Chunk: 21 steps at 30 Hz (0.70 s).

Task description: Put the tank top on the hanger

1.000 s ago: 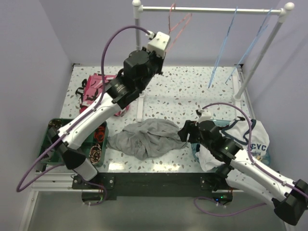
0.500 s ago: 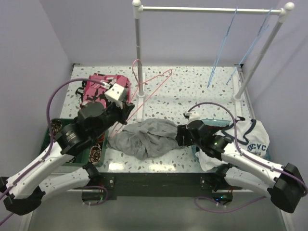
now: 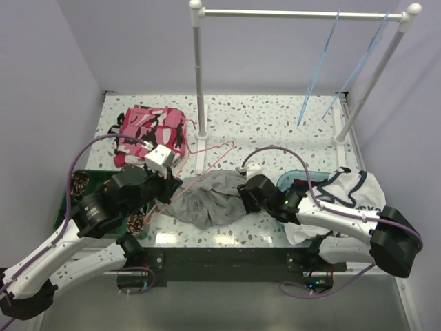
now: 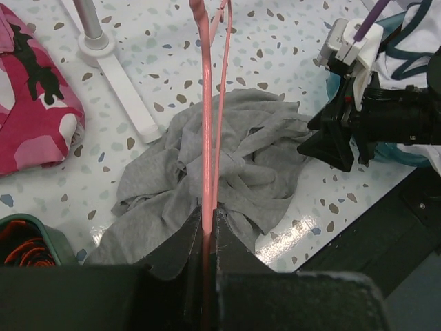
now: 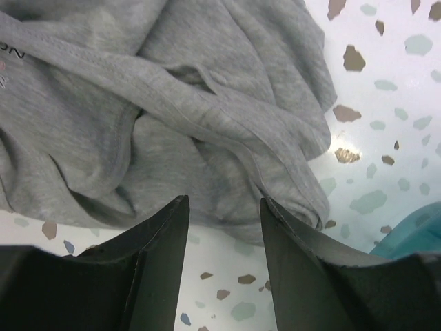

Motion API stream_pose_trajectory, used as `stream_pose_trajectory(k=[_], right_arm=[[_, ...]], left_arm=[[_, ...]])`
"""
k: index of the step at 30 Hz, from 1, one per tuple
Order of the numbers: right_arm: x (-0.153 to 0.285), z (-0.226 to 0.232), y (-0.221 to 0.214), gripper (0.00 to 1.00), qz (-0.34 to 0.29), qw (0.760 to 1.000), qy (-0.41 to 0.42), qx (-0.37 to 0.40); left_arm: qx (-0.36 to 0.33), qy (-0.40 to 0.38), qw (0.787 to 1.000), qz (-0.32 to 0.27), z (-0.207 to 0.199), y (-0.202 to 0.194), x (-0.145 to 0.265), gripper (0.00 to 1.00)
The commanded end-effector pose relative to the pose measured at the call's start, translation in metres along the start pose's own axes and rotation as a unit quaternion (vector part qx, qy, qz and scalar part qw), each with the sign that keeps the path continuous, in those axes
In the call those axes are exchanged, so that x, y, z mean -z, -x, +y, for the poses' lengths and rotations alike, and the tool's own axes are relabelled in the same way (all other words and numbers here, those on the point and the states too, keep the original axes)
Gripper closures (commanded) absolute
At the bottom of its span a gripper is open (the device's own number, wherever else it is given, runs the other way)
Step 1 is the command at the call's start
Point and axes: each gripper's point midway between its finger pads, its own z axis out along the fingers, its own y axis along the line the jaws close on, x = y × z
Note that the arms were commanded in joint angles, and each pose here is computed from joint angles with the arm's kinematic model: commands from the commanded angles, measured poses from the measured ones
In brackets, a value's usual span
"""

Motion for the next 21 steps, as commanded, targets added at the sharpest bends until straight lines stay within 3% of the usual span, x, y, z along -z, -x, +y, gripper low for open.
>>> stream_pose_trajectory(k=[1, 12, 21], right_arm=[[-0.008, 0.007, 0.037, 0.5, -0.051, 0.998, -0.011, 0.021], [-0.042, 0.008, 0.035, 0.49, -0.031, 0.997, -0.042, 0.048], [-0.036, -0.004, 0.034, 0.5, -0.046, 0.996, -0.069, 0.031]], left_arm=[[0.011, -0.016, 1.0, -0.011, -0.007, 0.009, 0.009, 1.0], [0.015, -0.013, 0.999, -0.035, -0.005, 0.028, 0.025, 1.0], [0.012, -0.009, 0.999, -0.038, -0.003, 0.031, 0.029, 1.0]])
